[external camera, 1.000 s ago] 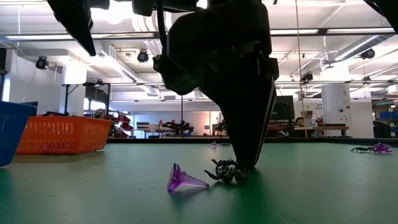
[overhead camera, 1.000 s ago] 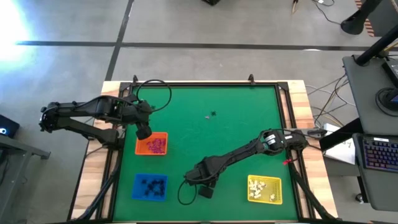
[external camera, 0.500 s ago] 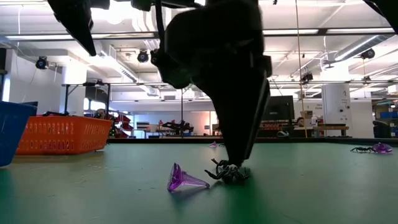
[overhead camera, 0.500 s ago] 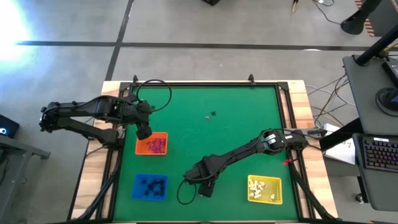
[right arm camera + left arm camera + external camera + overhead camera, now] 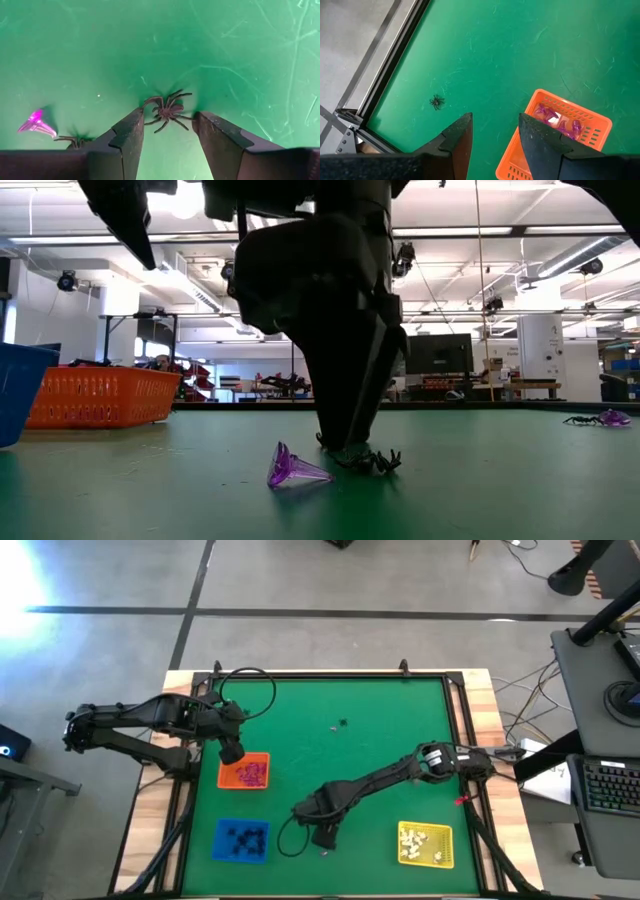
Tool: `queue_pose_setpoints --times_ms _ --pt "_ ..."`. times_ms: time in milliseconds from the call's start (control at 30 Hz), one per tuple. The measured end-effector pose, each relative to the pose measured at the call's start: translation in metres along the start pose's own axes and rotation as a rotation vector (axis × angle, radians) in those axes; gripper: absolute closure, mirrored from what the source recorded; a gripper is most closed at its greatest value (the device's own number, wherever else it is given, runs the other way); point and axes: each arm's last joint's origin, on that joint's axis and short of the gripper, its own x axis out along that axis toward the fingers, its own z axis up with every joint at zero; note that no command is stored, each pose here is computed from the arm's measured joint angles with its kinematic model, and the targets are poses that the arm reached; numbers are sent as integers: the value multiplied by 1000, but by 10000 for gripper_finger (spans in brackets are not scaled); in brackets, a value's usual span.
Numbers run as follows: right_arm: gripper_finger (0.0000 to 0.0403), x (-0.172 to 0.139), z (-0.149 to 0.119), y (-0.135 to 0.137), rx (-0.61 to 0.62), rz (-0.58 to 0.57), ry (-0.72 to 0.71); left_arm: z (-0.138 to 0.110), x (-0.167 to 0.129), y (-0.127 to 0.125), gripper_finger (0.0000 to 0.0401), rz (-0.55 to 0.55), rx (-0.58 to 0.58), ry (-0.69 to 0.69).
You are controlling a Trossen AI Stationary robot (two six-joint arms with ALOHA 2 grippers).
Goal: Sort Halloween decoration
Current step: Put the black spider toy into the blue bin
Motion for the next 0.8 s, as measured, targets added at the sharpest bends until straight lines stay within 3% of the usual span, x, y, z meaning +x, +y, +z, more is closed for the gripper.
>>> queue_pose_setpoints --times_ms 233,600,800 --pt "244 14 2 -12 27 18 30 0 0 0 259 -1 -1 -1" --pt "363 9 9 -14 26 28 19 0 0 0 259 -1 -1 -2" --pt "393 5 12 -11 24 33 -2 0 0 0 259 -1 -1 -3"
